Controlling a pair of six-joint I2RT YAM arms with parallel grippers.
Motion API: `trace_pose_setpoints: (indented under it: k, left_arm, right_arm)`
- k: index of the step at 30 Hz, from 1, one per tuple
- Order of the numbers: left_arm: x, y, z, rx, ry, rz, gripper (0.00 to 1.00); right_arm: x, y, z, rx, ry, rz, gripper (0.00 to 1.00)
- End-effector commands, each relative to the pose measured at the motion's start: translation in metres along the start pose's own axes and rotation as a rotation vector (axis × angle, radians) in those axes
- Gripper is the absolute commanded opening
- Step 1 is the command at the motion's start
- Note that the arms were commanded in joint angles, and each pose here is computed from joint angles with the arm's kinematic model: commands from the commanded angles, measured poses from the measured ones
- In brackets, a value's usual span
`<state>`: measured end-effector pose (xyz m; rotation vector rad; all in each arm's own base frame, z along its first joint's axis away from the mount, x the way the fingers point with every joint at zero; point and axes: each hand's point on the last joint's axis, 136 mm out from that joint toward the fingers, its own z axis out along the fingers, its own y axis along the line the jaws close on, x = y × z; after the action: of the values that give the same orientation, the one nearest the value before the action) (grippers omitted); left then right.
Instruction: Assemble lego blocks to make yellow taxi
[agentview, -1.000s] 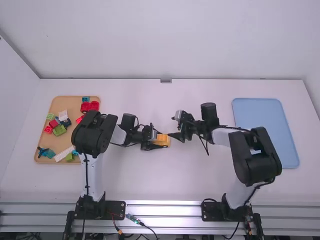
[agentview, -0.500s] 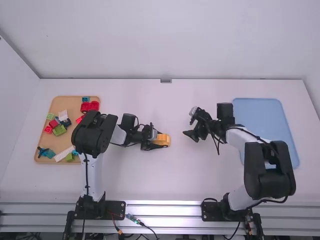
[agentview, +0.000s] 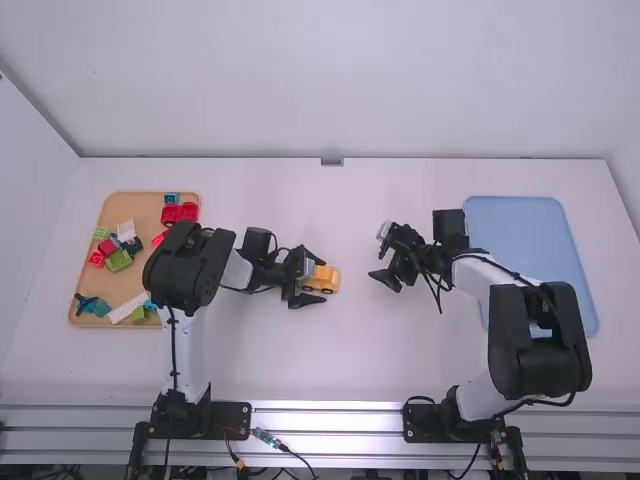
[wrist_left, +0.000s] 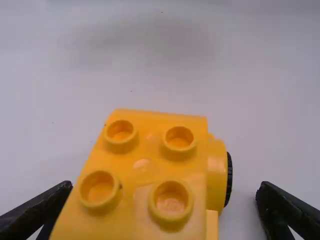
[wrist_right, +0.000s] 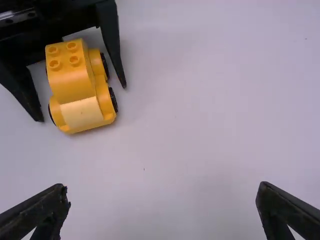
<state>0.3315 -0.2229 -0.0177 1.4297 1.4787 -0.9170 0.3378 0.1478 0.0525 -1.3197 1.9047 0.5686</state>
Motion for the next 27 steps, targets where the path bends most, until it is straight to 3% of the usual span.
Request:
trace_pose_setpoints:
  k: [1,14,23,27]
  left_arm:
    - [0.005,0.003,-0.002,-0.024,0.044,0.005,0.99]
    - [-0.032,0.010,-0.031,-0.109,0.158,0.052,0.99]
    - [-0.061,0.023,-0.070,-0.129,0.191,0.100,0.99]
    - [-0.079,0.030,-0.102,-0.123,0.106,0.136,0.99]
  right_arm:
    - [-0.011,-0.001,-0.003,0.006,-0.017,-0.039,0.99]
    - [0.006,0.005,0.016,-0.042,-0.003,-0.017,0.99]
    - [-0.006,0.040,0.053,-0.210,-0.125,-0.062,0.99]
    - [-0.015,0.055,0.074,-0.245,-0.137,-0.070,0.99]
